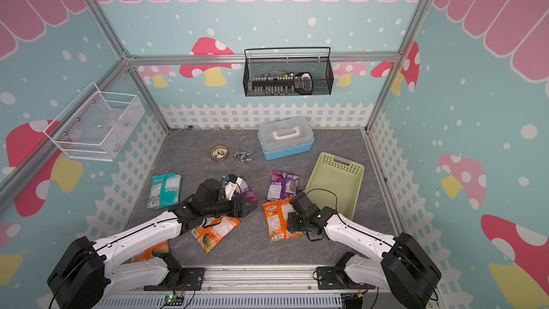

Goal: Put the candies in the basket
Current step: Pick up the candy at the center of the board.

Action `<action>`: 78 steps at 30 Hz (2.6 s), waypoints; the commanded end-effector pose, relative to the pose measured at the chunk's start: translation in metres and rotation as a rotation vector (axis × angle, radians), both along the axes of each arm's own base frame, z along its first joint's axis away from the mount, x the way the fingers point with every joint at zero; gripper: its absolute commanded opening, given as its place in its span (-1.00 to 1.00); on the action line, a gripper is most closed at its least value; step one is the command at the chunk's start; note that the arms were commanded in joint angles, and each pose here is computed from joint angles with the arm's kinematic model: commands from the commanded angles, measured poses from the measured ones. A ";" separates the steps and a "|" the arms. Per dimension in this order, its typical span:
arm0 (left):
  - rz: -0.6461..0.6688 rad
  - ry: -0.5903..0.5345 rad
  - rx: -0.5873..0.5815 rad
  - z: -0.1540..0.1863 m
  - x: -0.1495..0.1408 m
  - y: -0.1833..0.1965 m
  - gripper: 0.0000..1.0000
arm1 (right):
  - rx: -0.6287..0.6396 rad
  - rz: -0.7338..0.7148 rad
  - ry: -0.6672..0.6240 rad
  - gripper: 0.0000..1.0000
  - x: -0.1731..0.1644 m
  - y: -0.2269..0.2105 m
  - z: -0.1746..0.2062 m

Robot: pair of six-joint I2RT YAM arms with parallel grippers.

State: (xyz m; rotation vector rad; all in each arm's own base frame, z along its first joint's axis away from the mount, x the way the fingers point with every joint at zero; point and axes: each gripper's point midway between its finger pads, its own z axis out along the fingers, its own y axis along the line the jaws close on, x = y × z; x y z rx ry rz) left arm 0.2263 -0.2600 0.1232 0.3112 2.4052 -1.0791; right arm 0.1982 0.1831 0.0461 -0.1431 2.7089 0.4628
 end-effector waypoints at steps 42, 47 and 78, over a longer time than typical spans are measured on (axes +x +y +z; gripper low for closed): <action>-0.117 0.196 0.091 -0.107 -0.033 -0.055 -0.63 | 0.178 0.029 -0.057 0.21 -0.001 0.005 -0.009; -0.113 0.209 0.106 -0.113 -0.034 -0.053 -0.71 | 0.236 0.059 -0.072 0.08 -0.002 0.014 -0.003; 0.049 -0.199 0.044 0.054 0.005 -0.021 0.26 | 0.274 0.048 -0.644 -1.00 0.057 0.007 0.184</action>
